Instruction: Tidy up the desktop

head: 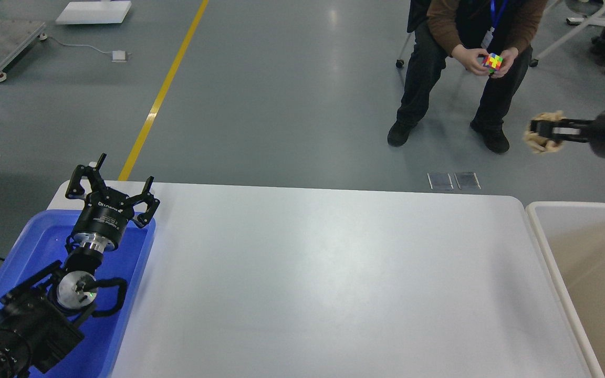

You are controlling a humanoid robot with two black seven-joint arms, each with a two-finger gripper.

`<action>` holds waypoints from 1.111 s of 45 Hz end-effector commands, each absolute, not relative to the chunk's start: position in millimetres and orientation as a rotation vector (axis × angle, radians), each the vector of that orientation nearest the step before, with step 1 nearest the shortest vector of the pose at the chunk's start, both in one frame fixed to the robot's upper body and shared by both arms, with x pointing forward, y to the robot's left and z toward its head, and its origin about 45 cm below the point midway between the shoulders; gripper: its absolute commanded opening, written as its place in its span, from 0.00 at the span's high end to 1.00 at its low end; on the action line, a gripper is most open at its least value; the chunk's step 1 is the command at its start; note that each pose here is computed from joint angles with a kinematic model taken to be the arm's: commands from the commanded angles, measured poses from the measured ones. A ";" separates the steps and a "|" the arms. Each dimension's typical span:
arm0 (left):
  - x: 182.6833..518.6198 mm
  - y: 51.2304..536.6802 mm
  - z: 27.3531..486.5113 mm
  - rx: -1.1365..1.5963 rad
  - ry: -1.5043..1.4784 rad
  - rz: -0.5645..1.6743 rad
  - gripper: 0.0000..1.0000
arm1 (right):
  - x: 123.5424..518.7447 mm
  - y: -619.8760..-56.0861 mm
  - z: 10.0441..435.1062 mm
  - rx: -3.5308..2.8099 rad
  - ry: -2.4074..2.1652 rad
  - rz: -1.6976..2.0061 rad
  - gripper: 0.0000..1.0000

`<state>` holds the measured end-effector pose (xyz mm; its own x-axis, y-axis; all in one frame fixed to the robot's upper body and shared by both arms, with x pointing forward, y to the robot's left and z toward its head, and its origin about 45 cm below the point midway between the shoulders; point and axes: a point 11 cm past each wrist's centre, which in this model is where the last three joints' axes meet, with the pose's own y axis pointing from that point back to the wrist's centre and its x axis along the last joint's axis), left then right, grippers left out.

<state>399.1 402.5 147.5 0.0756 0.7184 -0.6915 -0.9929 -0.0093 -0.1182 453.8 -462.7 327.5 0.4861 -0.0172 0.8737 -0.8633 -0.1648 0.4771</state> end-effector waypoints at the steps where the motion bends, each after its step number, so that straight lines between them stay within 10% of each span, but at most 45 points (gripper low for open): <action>1: 399.2 402.6 147.4 -0.688 0.508 1.449 0.00 | 408.0 -584.5 301.0 1.313 -0.950 0.721 1.00; 19: 399.2 402.6 147.4 -0.688 0.508 1.449 0.00 | 333.0 -641.5 210.8 1.251 -1.600 0.137 1.00; 50: 399.2 402.6 147.4 -0.688 0.508 1.449 0.00 | 297.4 -567.6 71.3 1.126 -1.868 -0.375 1.00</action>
